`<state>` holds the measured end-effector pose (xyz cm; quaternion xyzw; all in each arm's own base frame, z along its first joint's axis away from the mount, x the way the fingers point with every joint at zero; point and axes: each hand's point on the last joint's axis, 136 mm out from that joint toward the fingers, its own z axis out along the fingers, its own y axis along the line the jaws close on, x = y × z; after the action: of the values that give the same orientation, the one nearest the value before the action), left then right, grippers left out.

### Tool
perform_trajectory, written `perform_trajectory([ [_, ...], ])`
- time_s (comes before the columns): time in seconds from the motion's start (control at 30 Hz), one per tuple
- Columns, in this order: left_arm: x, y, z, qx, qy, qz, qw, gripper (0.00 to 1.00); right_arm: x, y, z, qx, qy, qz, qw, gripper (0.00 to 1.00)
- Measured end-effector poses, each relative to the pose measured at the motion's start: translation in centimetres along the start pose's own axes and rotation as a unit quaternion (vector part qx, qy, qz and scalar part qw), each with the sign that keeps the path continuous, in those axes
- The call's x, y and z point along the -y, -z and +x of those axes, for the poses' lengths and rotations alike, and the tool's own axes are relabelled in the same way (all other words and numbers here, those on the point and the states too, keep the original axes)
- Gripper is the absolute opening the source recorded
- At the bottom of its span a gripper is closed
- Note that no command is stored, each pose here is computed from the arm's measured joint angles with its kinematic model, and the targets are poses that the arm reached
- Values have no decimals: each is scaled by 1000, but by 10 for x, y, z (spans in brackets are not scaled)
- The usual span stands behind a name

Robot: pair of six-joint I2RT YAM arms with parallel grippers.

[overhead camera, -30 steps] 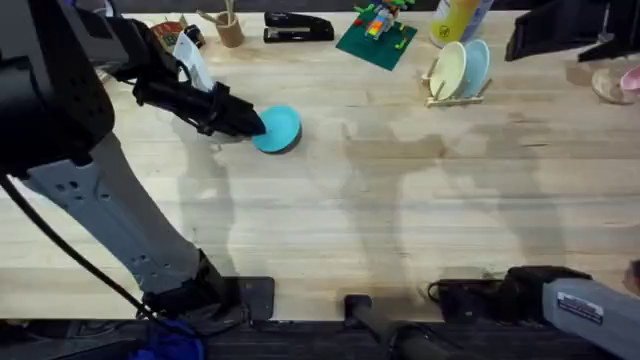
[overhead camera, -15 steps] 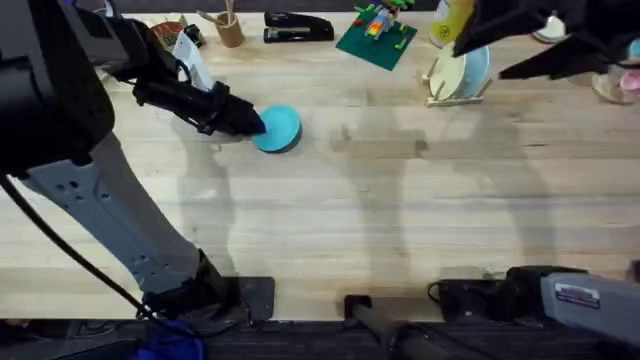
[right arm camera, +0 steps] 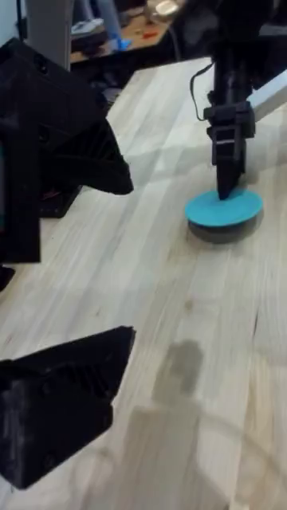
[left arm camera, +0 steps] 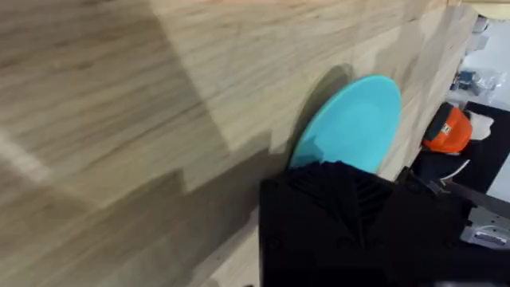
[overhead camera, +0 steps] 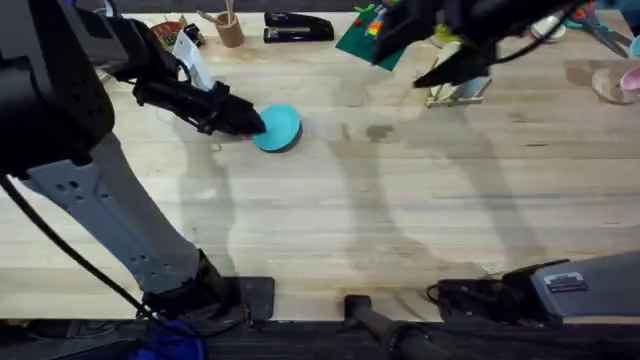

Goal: Pick up the plates from the table one by one and place each into a slot on the dish rack.

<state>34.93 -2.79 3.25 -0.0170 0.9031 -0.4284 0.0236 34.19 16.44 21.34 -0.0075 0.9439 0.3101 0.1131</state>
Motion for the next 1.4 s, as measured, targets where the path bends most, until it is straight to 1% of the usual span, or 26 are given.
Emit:
perform_trajectory([
  [0.2, 0, 0, 0, 0, 0, 0, 1000, 41, -3, -46, -4, -32, -5, -3, 999, 995],
  [0.4, 0, 0, 0, 0, 0, 0, 1000, 41, -6, -84, -8, -46, 6, -8, 999, 993],
  [0.6, 0, 0, 0, 0, 0, 0, 1000, 42, -12, -112, -3, -63, 12, -11, 998, 994],
  [0.63, 0, 0, 0, 0, 0, 0, 1000, 42, -16, -125, 0, -70, 19, -13, 997, 994],
  [0.83, 0, 0, 0, 0, 0, 0, 1000, 43, -27, -150, 1, -71, 44, -23, 996, 995],
  [1.0, 0, 0, 0, 0, 0, 0, 1000, 41, -42, -164, 4, -67, 63, -35, 995, 995],
  [1.13, 0, 0, 0, 0, 0, 0, 1000, 41, -47, -178, 7, -70, 55, -39, 995, 993],
  [1.4, 0, 0, 0, 0, 0, 0, 1000, 43, -46, -209, 11, -78, 35, -41, 996, 994],
])
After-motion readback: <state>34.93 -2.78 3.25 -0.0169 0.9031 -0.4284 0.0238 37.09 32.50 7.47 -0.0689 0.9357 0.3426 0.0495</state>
